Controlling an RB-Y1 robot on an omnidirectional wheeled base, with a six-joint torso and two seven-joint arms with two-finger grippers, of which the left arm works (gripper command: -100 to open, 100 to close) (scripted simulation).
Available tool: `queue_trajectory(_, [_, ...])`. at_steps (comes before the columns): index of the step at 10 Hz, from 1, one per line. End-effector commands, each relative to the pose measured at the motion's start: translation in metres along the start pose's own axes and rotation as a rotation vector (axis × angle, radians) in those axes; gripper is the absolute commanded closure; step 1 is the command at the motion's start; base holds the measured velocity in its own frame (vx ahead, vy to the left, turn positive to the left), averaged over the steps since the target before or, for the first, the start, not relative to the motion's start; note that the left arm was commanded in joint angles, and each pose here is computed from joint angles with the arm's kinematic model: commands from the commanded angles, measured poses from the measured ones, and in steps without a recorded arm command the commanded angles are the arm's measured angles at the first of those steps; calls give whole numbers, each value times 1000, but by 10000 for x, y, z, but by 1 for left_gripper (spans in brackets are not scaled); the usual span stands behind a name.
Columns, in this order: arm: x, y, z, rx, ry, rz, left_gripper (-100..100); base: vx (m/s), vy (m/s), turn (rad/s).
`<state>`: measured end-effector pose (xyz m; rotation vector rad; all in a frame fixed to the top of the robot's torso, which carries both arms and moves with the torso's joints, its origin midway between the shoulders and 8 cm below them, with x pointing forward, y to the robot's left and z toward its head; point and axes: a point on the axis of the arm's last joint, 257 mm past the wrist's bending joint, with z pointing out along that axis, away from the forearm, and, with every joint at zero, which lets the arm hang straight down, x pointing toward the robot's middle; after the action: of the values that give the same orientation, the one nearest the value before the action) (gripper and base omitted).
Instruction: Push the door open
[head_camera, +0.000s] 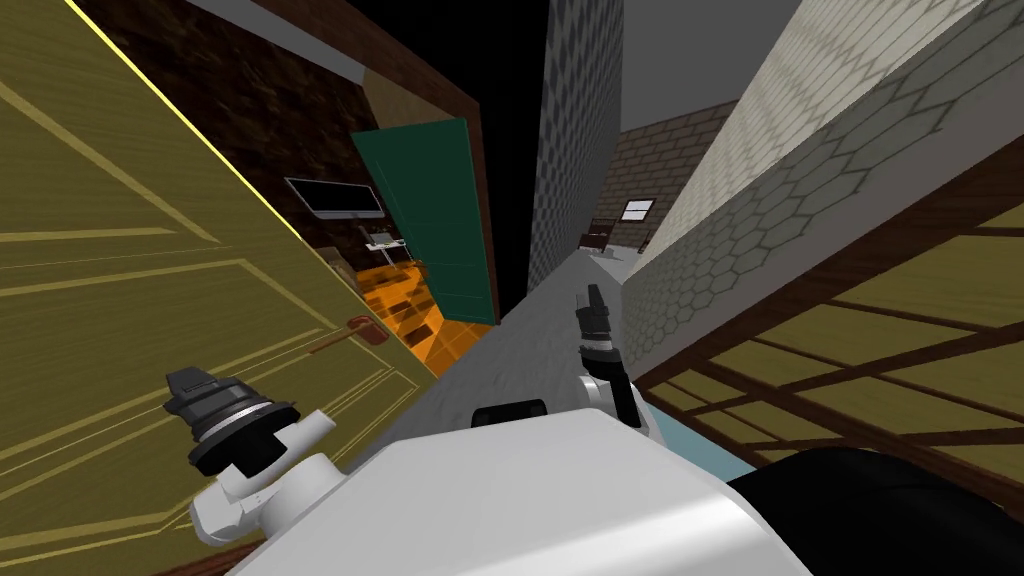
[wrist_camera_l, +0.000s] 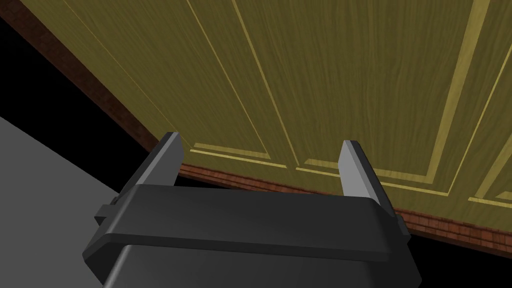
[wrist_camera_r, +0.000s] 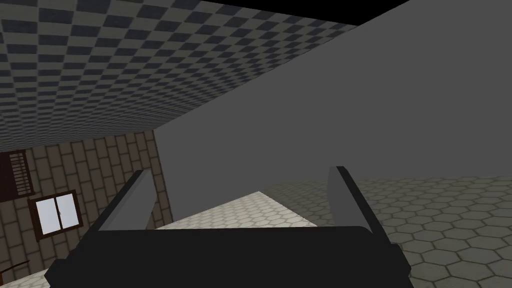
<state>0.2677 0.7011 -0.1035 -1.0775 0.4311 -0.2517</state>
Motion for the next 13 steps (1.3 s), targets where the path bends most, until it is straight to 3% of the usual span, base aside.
queue_trajectory(1, [-106, 137, -25, -30, -26, -5, -100, -42, 94, -233])
queue_trajectory(6, [-326, 513, -133, -118, -98, -28, -100, -52, 76, -216])
queue_trajectory(13, [-519, 1002, -370, -236, -181, -69, -100, -61, 63, -198])
